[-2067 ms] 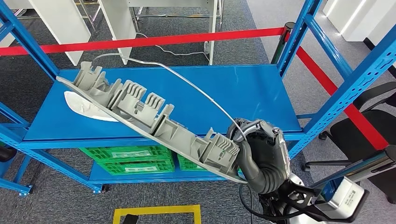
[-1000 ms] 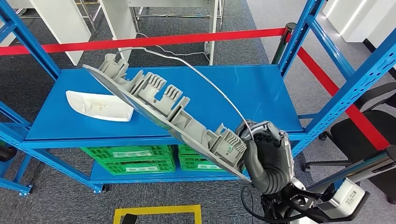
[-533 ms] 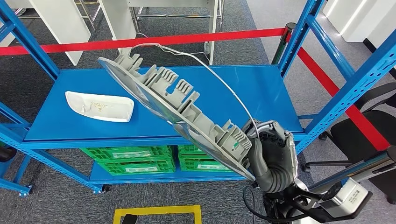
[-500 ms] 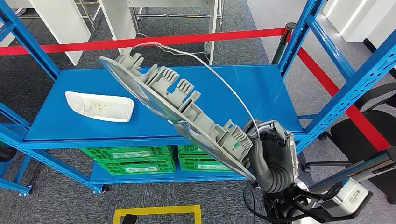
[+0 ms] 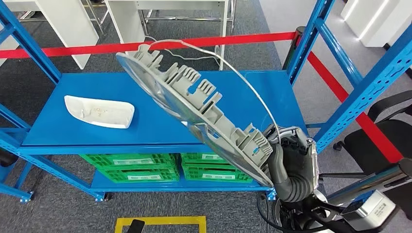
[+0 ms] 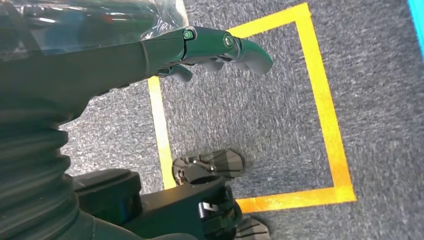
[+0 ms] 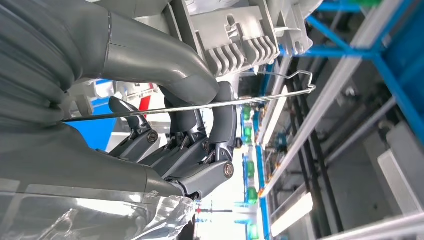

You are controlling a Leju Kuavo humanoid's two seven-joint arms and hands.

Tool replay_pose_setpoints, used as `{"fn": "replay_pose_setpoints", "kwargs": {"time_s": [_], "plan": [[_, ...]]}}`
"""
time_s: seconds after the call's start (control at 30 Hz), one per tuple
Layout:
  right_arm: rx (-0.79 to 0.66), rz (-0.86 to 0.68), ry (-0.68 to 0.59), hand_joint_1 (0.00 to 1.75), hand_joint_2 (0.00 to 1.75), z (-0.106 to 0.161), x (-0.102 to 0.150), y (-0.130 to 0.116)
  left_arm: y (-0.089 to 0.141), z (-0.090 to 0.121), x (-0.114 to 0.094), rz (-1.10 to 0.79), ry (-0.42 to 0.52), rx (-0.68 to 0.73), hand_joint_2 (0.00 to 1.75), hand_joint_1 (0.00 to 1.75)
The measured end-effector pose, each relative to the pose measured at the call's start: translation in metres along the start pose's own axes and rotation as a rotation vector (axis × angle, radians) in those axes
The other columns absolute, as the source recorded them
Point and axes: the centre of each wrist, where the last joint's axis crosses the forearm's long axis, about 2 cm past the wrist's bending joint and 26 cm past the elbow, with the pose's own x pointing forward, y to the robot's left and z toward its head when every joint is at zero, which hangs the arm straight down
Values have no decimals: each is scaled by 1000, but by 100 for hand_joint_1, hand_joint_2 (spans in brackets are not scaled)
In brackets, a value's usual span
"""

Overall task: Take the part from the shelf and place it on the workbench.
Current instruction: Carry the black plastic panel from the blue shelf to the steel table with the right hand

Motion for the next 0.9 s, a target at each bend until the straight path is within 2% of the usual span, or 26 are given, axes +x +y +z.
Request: {"fn": "replay_pose_setpoints", "kwargs": {"time_s": [0.9], "plan": [[-32, 13, 25, 175, 175, 4, 1, -1, 1, -1, 2, 7, 6, -7, 175, 0]]}}
